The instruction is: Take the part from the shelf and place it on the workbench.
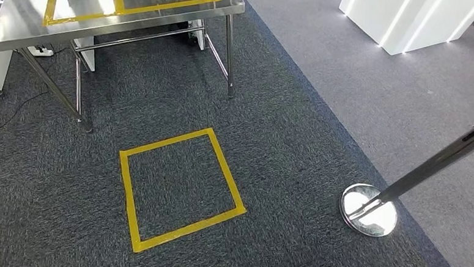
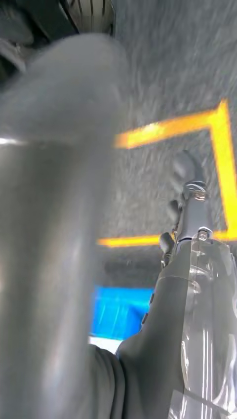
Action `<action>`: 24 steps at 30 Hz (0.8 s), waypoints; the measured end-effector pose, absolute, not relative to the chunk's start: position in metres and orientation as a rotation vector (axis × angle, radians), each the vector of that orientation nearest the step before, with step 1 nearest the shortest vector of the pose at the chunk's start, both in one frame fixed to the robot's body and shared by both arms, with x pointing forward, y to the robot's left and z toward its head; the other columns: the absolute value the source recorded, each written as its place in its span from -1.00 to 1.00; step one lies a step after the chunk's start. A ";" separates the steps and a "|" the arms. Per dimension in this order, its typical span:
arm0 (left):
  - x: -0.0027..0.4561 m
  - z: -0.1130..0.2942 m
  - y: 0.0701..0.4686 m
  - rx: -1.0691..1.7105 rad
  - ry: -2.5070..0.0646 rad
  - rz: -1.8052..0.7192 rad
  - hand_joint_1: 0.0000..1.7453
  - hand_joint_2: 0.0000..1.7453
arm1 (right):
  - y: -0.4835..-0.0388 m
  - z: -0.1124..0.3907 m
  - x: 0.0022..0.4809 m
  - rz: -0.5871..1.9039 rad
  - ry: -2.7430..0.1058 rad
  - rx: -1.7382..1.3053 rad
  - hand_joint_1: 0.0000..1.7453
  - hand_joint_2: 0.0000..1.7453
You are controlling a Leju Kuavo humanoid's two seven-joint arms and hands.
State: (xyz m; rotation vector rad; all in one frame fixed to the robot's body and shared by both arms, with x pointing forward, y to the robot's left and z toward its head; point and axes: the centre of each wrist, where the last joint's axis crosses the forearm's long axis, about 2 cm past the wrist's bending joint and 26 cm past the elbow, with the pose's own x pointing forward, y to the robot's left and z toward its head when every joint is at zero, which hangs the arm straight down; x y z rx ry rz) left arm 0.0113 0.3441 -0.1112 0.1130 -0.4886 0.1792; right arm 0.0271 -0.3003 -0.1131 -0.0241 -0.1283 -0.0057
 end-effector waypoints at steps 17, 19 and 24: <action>0.013 -0.111 0.346 0.195 -0.310 0.983 -1.00 1.00 | -0.305 -0.113 0.027 -0.609 -0.169 -0.043 -1.00 1.00; 0.013 -0.111 0.347 0.196 -0.319 0.918 -1.00 1.00 | -0.303 -0.113 0.028 -0.565 -0.165 -0.040 -1.00 1.00; 0.014 -0.111 0.349 0.199 -0.341 0.801 -1.00 -0.50 | -0.300 -0.113 0.029 -0.475 -0.156 -0.034 -1.00 -1.00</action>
